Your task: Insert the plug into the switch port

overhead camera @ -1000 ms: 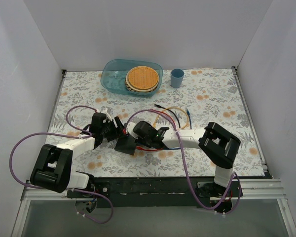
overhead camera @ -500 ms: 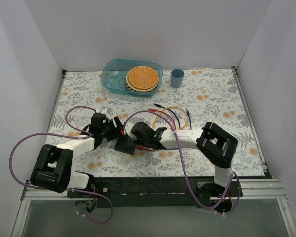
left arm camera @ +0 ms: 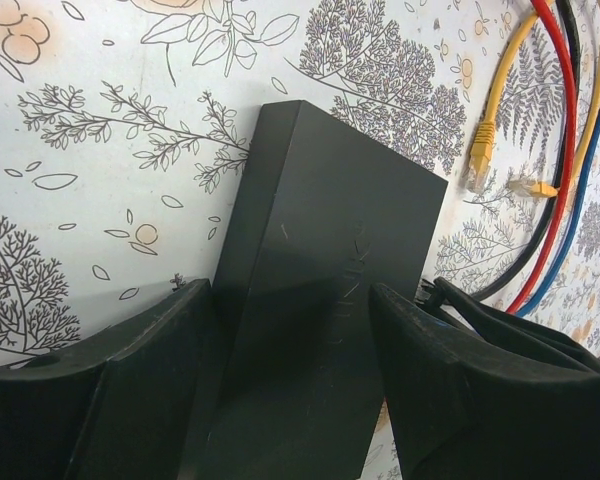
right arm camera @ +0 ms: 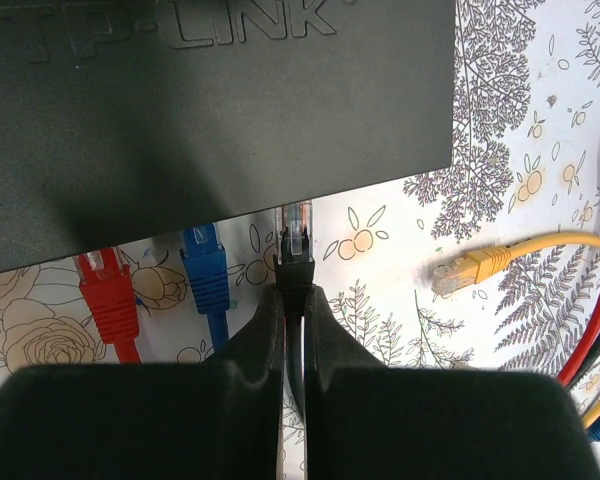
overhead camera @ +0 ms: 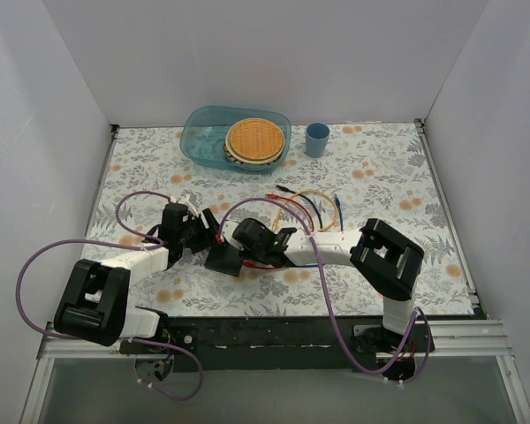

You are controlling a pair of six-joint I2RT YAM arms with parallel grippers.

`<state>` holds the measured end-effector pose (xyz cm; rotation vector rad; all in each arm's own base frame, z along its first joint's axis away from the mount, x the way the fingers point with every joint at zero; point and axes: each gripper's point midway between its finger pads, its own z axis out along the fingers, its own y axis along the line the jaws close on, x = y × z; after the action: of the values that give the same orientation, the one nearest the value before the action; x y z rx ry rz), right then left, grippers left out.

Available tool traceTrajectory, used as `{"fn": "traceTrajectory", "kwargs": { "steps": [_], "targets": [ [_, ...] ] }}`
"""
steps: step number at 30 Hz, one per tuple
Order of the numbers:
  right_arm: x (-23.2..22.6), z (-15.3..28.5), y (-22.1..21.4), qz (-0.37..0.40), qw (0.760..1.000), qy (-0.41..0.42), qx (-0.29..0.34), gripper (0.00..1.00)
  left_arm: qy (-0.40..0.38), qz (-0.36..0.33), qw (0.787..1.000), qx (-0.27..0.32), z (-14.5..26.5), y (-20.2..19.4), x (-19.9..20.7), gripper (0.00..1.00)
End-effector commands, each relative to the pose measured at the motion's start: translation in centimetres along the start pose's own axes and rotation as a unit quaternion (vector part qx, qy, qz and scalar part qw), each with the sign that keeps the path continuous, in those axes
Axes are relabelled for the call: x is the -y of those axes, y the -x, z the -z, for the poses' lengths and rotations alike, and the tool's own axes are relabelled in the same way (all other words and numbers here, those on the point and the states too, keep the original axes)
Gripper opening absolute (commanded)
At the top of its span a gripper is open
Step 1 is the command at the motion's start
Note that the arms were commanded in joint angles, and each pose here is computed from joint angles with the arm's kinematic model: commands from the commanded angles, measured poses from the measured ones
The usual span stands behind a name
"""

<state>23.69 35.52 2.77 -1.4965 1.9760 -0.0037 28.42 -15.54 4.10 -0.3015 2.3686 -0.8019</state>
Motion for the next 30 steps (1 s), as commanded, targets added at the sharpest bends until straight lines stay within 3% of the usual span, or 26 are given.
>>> {"fn": "traceTrajectory", "kwargs": {
  "steps": [1, 8, 30],
  "targets": [
    [-2.7, -0.7, -0.8, 0.012, 0.999, 0.048, -0.018, 0.01, -0.018, 0.003, 1.000, 0.010, 0.5, 0.4, 0.8, 0.63],
    [-2.9, -0.5, -1.3, 0.011, 0.998, 0.052, -0.025, 0.01, -0.013, 0.011, 1.000, 0.017, 0.7, 0.6, 0.7, 0.71],
    [-1.5, 0.7, -1.9, -0.031, 0.999, 0.011, -0.028, 0.01, 0.010, 0.015, 1.000, 0.007, 0.5, -0.4, -0.8, 0.72]
  ]
}}
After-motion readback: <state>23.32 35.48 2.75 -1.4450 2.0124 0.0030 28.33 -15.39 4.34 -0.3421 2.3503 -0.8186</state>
